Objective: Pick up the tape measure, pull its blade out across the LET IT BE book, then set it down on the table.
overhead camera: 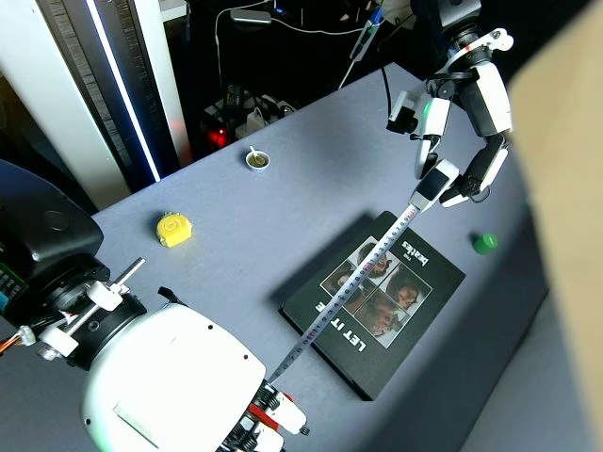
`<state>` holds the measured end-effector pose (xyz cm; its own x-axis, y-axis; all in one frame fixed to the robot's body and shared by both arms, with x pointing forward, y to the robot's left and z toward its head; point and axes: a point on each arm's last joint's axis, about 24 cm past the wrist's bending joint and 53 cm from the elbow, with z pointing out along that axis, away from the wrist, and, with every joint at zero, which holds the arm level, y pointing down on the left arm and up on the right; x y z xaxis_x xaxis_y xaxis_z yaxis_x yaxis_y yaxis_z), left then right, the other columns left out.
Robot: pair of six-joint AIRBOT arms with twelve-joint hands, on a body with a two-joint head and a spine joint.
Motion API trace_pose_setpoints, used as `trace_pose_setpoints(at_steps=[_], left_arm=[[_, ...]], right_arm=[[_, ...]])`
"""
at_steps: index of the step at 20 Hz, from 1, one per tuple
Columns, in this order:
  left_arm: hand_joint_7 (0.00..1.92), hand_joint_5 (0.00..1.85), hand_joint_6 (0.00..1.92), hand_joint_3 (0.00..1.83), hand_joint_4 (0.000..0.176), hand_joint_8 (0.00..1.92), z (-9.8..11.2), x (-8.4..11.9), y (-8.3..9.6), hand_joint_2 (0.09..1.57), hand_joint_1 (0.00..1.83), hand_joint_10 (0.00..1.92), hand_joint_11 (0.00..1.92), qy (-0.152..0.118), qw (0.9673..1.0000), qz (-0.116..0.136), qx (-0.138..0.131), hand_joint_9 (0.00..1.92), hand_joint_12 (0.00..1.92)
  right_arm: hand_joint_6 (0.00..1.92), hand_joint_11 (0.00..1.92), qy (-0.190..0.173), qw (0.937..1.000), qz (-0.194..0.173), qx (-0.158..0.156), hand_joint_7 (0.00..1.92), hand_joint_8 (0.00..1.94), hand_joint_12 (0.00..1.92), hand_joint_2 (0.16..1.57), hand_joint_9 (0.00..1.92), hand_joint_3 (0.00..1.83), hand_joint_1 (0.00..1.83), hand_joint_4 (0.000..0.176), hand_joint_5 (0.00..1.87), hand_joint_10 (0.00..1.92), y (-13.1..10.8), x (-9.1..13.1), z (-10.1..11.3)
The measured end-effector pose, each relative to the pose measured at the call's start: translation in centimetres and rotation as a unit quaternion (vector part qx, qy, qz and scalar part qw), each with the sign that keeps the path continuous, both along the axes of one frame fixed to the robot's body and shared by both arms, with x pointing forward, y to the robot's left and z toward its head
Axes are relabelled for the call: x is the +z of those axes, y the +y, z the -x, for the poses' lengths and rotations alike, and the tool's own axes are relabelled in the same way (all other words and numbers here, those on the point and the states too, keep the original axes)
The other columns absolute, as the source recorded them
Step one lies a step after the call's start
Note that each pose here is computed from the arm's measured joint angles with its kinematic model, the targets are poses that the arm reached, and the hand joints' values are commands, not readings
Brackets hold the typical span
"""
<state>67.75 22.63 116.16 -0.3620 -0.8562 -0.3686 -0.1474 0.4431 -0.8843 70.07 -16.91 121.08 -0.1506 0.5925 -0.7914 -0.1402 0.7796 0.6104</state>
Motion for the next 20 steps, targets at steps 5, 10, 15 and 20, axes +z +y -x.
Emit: trace_pose_setpoints(at_steps=[5,10,15,20], left_arm=[[0.95,0.93,0.96,0.00,0.000,0.93,-0.2,0.3,0.4,1.11,1.38,1.18,0.87,-0.007,0.9999,-0.006,0.005,0.98,1.11],[0.95,0.91,0.99,0.00,0.000,0.94,-0.3,0.4,0.6,1.11,1.38,1.19,0.86,-0.011,0.9999,-0.010,0.008,0.98,1.10],[0.94,0.92,0.99,0.00,0.000,0.94,-0.3,0.4,0.6,1.11,1.38,1.19,0.86,-0.011,0.9999,-0.009,0.008,0.97,1.10],[0.93,0.93,0.98,0.00,0.000,0.95,-0.4,0.4,0.6,1.11,1.37,1.19,0.85,-0.010,0.9999,-0.009,0.008,0.97,1.11]], right_arm=[[1.29,0.59,-0.010,0.9999,0.004,0.000,0.93,1.11,1.52,1.19,0.71,0.00,1.35,0.000,0.73,1.45,0.7,0.5,0.5],[1.28,0.58,-0.013,0.9999,0.008,0.003,0.94,1.10,1.51,1.19,0.71,0.00,1.35,0.000,0.75,1.45,1.5,0.6,1.2],[0.71,0.31,-0.013,0.9999,0.008,0.002,0.68,0.45,1.29,1.20,0.56,0.00,1.00,0.000,0.53,0.67,1.6,0.6,1.2],[0.01,0.09,-0.010,0.9999,0.010,0.005,0.63,0.01,1.18,1.15,0.51,0.00,0.67,0.000,0.55,0.16,1.8,0.3,1.3]])
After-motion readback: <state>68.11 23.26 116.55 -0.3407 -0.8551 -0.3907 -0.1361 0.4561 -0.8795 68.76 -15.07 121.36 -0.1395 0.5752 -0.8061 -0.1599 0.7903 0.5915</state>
